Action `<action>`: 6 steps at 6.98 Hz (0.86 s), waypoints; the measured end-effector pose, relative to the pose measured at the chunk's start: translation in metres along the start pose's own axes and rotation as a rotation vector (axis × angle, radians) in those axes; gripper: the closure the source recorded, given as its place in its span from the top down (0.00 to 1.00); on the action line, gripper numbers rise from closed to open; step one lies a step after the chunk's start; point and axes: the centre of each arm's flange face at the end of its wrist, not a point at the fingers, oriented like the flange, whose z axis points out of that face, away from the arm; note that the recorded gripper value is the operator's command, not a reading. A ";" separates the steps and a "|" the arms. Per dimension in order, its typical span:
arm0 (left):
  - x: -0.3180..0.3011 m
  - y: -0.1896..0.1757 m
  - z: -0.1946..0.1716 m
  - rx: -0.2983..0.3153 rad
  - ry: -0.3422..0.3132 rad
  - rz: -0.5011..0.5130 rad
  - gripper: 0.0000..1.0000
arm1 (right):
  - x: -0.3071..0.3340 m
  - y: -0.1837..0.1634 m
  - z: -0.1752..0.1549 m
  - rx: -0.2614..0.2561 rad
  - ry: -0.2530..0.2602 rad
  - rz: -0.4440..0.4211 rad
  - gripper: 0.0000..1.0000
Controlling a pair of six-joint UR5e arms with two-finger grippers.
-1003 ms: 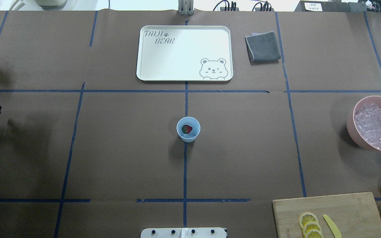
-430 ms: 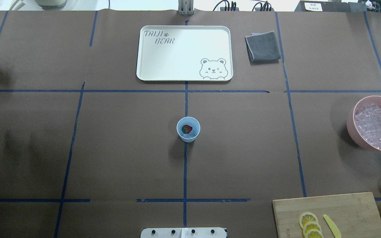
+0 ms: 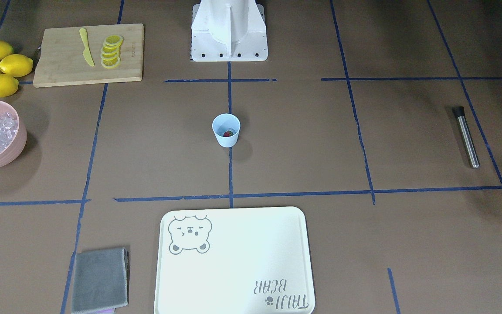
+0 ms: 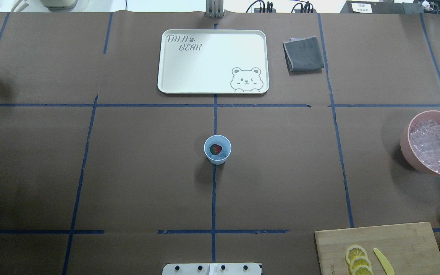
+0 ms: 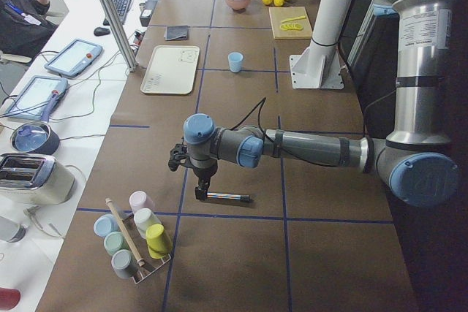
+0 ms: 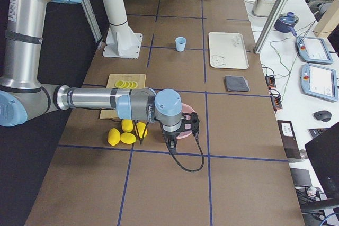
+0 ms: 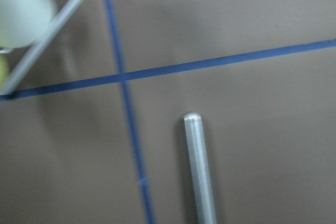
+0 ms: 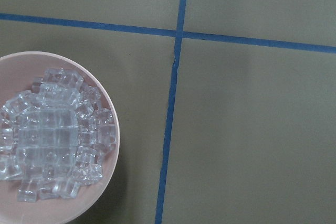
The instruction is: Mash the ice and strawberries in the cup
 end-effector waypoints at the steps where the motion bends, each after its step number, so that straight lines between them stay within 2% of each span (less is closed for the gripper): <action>1: -0.028 0.014 -0.018 -0.010 0.007 -0.033 1.00 | 0.000 0.000 0.000 0.000 0.000 -0.001 0.99; 3: -0.048 0.029 -0.034 0.008 0.035 -0.079 1.00 | 0.000 0.000 -0.001 0.002 0.003 -0.003 0.99; 6: -0.052 0.038 -0.031 0.007 0.048 -0.095 1.00 | -0.001 -0.004 -0.005 0.009 0.032 -0.014 0.99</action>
